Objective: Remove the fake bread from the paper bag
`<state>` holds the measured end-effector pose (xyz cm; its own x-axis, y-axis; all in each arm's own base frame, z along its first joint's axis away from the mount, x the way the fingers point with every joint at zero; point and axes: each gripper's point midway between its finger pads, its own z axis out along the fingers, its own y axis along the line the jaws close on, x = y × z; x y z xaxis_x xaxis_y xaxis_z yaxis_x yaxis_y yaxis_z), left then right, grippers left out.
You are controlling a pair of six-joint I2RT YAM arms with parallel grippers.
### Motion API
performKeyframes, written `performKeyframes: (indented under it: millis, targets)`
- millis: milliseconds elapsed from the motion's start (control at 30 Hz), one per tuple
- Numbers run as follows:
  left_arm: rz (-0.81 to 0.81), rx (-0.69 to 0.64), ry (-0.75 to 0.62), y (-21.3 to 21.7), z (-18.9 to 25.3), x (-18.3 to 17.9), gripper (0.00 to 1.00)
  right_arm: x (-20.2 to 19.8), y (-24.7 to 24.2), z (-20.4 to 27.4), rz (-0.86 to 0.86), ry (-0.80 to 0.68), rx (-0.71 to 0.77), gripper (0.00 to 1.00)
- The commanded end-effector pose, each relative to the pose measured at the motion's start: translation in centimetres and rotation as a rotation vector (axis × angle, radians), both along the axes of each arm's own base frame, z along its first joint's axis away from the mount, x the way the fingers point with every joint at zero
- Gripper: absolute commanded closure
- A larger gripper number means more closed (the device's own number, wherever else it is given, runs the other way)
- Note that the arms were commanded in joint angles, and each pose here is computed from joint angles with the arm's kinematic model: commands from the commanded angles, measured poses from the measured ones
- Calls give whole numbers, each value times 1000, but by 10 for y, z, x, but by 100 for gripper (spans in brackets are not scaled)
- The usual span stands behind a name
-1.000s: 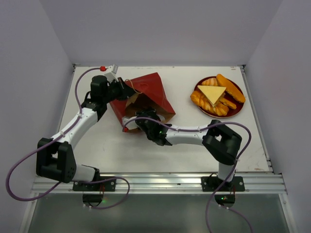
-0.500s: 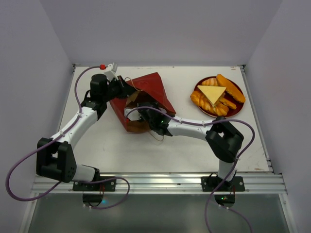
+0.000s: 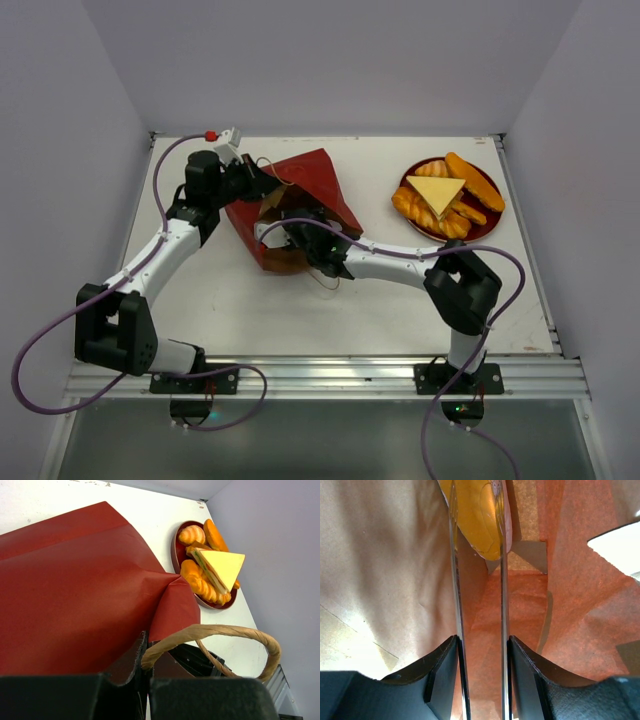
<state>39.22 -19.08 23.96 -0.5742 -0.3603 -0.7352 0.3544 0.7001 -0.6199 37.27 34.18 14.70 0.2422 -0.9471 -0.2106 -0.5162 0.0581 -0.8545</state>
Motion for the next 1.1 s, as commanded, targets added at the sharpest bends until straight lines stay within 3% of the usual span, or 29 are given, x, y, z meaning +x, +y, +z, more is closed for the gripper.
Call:
performKeyframes:
  millis: [0, 300, 1067]
  targets:
    - [-26, -17, -36, -8, 19, 3, 100, 5, -1, 43, 1, -86, 62, 53]
    - [-25, -20, -37, -8, 21, 5, 100, -7, -6, 59, 24, -102, 73, 53]
    - [-31, -16, -38, -8, 20, 3, 100, 10, 3, 26, -7, -78, -76, 53]
